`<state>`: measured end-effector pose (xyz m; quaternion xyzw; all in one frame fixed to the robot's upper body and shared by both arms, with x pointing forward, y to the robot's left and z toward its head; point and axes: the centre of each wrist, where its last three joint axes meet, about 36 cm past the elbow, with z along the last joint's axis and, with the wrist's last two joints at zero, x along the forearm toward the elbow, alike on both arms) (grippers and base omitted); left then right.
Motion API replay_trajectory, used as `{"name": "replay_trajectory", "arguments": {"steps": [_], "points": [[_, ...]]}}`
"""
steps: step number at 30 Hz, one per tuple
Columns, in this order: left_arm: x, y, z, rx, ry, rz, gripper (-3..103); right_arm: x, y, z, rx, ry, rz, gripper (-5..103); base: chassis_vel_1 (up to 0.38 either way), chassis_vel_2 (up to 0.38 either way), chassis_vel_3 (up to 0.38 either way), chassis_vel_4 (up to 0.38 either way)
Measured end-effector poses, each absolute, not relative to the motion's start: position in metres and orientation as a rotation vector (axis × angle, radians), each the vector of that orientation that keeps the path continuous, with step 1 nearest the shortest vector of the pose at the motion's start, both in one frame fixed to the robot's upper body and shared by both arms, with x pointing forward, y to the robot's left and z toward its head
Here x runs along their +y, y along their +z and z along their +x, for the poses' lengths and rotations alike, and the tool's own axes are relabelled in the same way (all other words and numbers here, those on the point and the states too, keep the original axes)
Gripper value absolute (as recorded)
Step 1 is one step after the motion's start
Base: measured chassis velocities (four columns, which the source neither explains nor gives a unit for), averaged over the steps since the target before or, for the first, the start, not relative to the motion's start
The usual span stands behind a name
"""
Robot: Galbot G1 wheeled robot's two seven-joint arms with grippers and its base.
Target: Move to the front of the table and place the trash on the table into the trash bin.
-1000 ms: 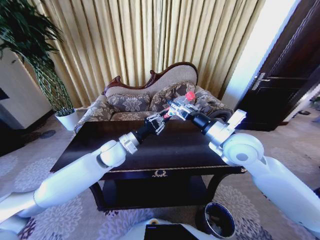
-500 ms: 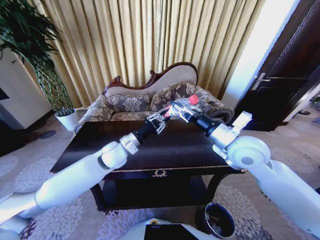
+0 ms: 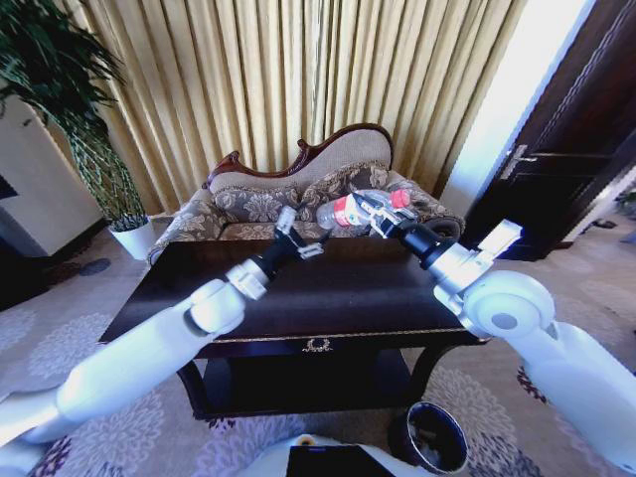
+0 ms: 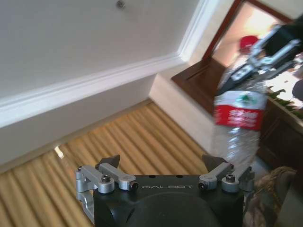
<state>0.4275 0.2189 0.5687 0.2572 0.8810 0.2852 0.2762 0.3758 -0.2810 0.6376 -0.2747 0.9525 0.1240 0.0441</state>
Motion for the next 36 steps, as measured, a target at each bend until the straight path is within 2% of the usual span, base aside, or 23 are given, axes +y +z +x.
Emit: {"name": "replay_trajectory", "arguments": {"steps": [1,5,13,18,24,28,36], "points": [[0.231,0.568,0.426,2.412,0.751,0.647,97,-0.283,0.633,0.377,2.927,0.327,-0.787,26,0.000,0.000,0.000,0.000],[0.260,0.571,0.420,2.543,0.680,0.470,100,-0.288,0.620,0.378,2.973,0.238,-0.667,26,0.000,0.000,0.000,0.000],[0.293,0.587,0.413,2.644,0.542,0.154,100,-0.296,0.599,0.373,3.031,0.053,-0.477,26,0.000,0.000,0.000,0.000],[0.314,0.592,0.390,2.781,0.394,-0.088,100,-0.313,0.596,0.366,3.041,-0.093,-0.283,26,0.000,0.000,0.000,0.000],[0.349,0.598,0.367,2.924,0.243,-0.286,100,-0.317,0.602,0.351,3.055,-0.139,-0.091,26,0.000,0.000,0.000,0.000],[0.367,0.609,0.350,2.998,0.154,-0.281,100,-0.313,0.598,0.339,3.074,-0.136,-0.019,26,0.000,0.000,0.000,0.000],[0.377,0.605,0.332,3.030,0.104,-0.328,100,-0.314,0.585,0.310,3.122,-0.114,0.062,26,0.000,0.000,0.000,0.000]]}}
